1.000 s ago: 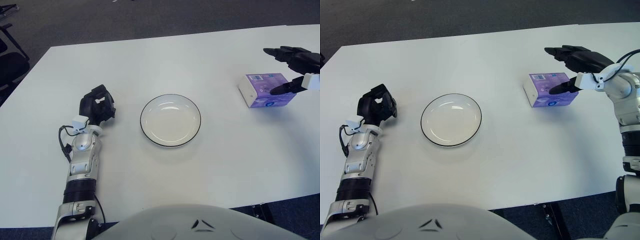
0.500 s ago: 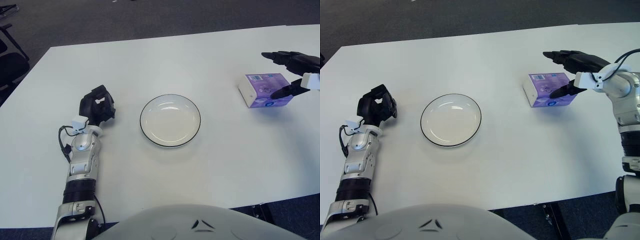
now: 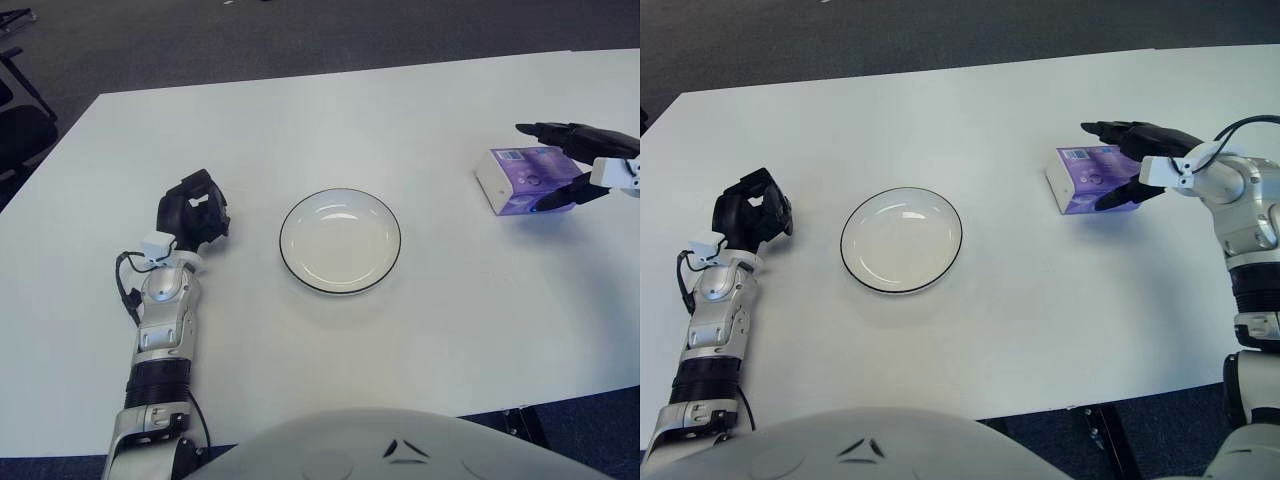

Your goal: Put the tissue paper into the plate.

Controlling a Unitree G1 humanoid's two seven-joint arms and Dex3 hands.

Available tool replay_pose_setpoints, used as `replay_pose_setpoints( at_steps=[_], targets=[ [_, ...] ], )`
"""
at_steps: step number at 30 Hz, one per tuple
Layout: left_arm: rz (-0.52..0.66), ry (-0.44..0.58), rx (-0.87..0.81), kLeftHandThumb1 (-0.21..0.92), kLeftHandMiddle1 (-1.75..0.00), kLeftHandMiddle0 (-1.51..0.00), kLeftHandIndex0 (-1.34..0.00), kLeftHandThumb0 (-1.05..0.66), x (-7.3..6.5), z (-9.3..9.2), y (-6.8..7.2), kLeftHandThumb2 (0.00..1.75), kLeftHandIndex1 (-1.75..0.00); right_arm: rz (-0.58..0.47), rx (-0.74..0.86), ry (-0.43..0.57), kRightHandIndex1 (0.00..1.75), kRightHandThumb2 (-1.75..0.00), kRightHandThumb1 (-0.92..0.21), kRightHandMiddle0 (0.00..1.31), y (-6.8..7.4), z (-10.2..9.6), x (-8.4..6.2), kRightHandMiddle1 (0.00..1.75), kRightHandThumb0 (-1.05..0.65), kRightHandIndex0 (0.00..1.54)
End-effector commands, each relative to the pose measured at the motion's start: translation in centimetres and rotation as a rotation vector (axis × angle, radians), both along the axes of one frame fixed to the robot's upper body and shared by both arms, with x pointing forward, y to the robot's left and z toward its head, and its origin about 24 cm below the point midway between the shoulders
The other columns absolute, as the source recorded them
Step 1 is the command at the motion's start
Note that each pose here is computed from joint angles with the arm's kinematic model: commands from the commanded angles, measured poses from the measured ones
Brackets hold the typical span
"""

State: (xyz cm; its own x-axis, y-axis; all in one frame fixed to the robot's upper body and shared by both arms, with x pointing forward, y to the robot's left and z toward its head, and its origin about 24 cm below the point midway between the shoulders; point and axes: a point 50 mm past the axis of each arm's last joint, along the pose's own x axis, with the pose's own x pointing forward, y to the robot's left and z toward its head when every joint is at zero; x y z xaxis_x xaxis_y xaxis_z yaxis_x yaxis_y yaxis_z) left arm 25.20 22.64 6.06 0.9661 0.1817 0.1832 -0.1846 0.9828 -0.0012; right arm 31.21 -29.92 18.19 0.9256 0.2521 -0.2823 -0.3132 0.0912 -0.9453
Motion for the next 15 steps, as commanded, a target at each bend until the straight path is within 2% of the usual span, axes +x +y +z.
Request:
replay_pose_setpoints(
  at_steps=[1, 8, 15],
  targets=[
    [0.056, 0.261, -0.125, 0.72, -1.75, -1.33, -1.0, -0.44, -4.1, -6.7, -1.2, 0.94, -1.75, 0.028, 0.046, -0.003, 0.0, -0.1, -0.81, 0.0, 0.6, -0.8, 0.6, 0.0, -0.92, 0.0],
    [0.052, 0.256, -0.137, 0.73, -1.75, -1.34, -1.01, -0.44, -4.1, -6.7, -1.3, 0.94, -1.75, 0.05, 0.058, 0.018, 0.0, -0.12, -0.87, 0.0, 0.8, -2.0, 1.3, 0.0, -0.98, 0.0],
    [0.054, 0.253, -0.136, 0.73, -1.75, -1.34, -1.01, -0.44, -4.3, -6.7, -1.2, 0.94, -1.75, 0.032, 0.063, 0.045, 0.0, -0.12, -0.92, 0.0, 0.7, -3.8, 2.6, 0.0, -1.04, 0.0]
  ],
)
